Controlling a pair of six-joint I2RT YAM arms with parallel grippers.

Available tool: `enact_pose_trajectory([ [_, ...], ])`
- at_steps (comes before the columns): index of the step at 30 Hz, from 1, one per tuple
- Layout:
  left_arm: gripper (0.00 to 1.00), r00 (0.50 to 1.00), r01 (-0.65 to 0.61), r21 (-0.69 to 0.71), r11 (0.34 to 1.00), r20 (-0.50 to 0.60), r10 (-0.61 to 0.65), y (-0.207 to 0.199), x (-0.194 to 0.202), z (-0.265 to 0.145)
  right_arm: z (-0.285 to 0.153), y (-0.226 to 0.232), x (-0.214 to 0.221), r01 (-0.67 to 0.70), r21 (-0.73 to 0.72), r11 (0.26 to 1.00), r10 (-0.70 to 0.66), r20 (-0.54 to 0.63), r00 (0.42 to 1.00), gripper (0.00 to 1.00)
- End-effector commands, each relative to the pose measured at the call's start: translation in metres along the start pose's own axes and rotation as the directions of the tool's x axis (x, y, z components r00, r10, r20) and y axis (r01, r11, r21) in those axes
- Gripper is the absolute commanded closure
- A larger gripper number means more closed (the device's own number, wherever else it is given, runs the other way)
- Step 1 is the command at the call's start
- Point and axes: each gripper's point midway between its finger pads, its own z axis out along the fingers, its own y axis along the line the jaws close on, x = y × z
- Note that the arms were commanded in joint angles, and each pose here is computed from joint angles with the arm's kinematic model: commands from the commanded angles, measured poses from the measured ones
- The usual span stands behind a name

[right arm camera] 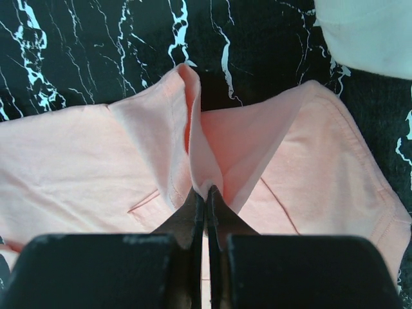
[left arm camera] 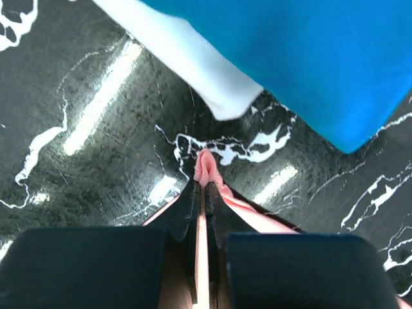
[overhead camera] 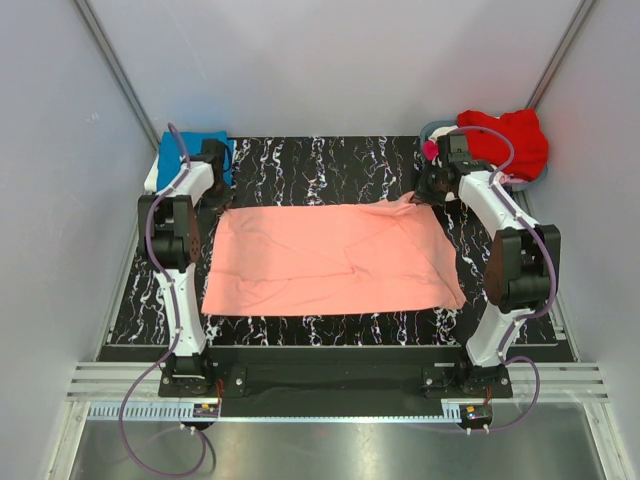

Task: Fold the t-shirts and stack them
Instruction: Fold the tshirt

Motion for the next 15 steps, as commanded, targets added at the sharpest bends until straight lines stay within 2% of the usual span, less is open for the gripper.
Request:
enact_pose_trajectory([
  [1, 1.00, 0.996, -0.028, 0.028, 0.999, 0.088, 0.025, -0.006, -0.017, -0.040, -0.032, 0.022, -0.027, 0.025, -0.048, 0.999, -0.020, 0.093, 0.995, 1.00],
  [5, 1.00, 0.993, -0.048, 0.032, 0.998, 0.112, 0.044, 0.002, -0.016, -0.058, -0.048, 0.018, -0.027, 0.023, -0.025, 0.999, -0.020, 0.126, 0.992, 1.00],
  [9, 1.00, 0.989, -0.065, 0.025, 0.998, 0.137, 0.061, 0.015, -0.013, -0.073, -0.051, -0.016, -0.017, -0.017, 0.124, 0.992, -0.002, 0.146, 0.989, 1.00],
  [15, 1.00, 0.985, -0.097, 0.012, 0.995, 0.145, 0.094, 0.023, -0.010, -0.080, -0.068, -0.048, -0.010, -0.119, 0.185, 0.976, 0.083, 0.189, 0.979, 1.00],
])
